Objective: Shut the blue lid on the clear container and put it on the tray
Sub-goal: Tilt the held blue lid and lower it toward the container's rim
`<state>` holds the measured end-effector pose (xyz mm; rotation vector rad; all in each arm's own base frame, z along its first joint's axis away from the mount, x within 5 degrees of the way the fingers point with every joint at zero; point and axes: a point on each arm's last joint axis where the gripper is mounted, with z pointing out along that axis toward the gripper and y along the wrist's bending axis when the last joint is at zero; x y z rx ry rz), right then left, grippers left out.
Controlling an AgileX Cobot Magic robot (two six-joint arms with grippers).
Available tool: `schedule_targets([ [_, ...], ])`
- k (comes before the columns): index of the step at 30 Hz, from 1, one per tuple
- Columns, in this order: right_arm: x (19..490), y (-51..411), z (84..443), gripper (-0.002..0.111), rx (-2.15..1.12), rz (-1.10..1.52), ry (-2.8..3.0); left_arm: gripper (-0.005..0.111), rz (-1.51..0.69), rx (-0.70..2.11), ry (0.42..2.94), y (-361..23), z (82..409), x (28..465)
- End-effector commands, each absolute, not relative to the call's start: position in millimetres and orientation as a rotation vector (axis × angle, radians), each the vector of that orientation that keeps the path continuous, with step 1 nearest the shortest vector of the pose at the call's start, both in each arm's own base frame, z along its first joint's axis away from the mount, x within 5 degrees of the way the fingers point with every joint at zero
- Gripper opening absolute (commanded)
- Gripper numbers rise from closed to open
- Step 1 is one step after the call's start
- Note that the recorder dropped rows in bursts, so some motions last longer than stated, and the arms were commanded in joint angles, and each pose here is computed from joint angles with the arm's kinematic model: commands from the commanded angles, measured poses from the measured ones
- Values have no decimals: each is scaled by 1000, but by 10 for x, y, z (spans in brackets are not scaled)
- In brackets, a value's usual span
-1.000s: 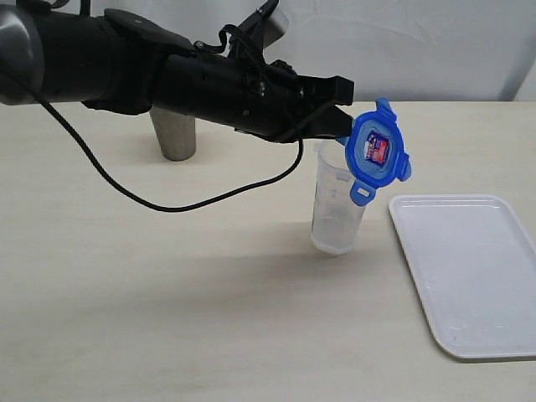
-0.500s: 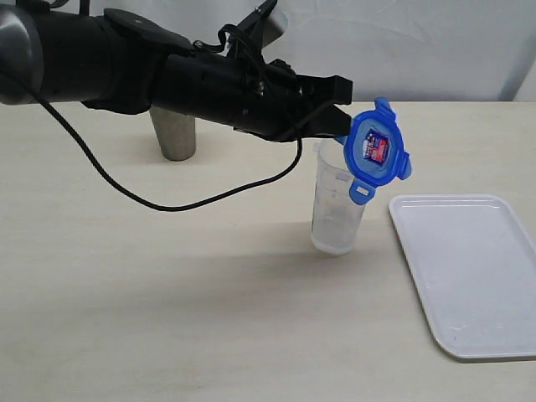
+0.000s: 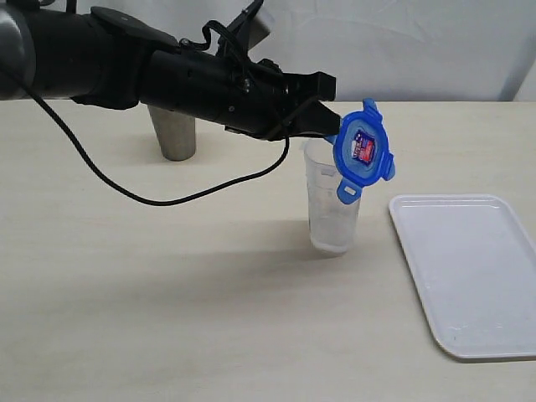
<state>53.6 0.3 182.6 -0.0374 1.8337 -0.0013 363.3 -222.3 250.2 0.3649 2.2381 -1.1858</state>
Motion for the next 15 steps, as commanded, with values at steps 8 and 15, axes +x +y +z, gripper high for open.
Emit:
schedule_targets([
  [8, 535, 2, 1822, 4, -33, -1, 1827, 0, -1393, 393, 2105, -2295, 2660, 3588],
  [15, 535, 2, 1822, 4, -33, -1, 1827, 0, -1414, 407, 2101, -2303, 2669, 3573],
])
